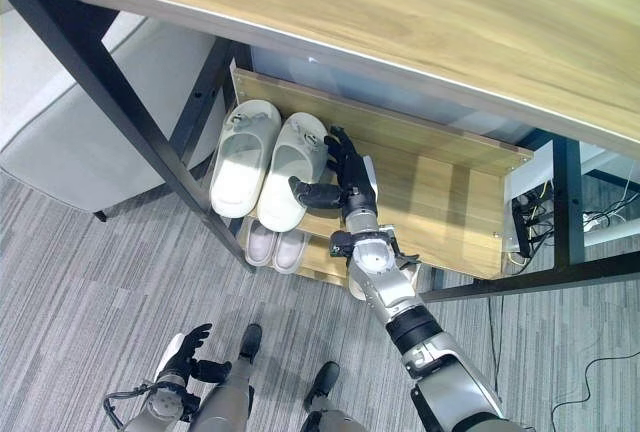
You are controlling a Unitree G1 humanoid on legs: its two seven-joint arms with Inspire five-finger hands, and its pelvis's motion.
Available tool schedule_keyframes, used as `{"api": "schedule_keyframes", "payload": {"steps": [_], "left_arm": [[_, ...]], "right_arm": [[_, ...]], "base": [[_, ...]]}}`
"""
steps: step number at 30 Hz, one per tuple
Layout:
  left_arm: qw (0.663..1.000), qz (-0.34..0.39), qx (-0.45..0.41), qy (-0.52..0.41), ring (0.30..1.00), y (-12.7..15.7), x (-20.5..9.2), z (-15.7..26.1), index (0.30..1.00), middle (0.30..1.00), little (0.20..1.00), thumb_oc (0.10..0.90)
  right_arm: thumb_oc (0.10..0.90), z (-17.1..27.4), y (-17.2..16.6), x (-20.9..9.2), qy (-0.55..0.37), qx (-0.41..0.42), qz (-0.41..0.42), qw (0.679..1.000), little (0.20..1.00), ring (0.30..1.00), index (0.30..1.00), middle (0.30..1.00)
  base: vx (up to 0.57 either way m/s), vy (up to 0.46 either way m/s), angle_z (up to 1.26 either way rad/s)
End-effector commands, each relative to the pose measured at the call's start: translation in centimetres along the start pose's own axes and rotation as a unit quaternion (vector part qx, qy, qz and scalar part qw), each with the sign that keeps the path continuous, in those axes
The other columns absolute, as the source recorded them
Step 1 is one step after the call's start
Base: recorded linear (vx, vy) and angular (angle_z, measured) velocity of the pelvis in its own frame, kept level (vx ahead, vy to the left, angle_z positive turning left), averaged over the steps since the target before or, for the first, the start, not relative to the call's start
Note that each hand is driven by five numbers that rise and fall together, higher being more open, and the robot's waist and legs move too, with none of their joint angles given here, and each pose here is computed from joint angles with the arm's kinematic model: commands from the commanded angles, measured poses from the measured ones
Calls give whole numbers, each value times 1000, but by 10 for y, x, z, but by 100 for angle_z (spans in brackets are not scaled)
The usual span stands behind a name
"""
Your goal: Arrange the slippers neatly on the shoe rack.
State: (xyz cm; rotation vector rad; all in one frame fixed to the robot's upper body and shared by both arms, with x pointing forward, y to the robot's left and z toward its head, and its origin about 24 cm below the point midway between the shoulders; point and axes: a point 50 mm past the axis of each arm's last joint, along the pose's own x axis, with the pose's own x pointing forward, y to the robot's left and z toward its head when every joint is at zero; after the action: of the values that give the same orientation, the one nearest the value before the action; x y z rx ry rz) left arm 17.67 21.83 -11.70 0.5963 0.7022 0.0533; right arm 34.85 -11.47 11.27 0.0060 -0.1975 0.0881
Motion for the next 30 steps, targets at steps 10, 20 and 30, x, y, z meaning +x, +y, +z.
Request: {"api": "schedule_keyframes", "payload": {"steps": [10, 20, 30], "left_arm": [[1000, 1, -12, 19, 900, -2, -6, -14, 900, 900, 900, 800], [999, -21, -12, 49, 900, -9, -16, -33, 900, 900, 900, 800], [996, -58, -4, 74, 900, -24, -24, -45, 900, 900, 900, 800]], "right_arm": [[800, 50, -34, -43, -157, -115, 43, 980, 900, 900, 900, 900], [800, 32, -60, -107, -113, -184, 88, 972, 900, 900, 900, 900], [800, -91, -98, -200, 206, -316, 103, 920, 900, 900, 900, 900]], "base": [[0, 0, 0], [-6, -3, -14], [-63, -42, -16]]}}
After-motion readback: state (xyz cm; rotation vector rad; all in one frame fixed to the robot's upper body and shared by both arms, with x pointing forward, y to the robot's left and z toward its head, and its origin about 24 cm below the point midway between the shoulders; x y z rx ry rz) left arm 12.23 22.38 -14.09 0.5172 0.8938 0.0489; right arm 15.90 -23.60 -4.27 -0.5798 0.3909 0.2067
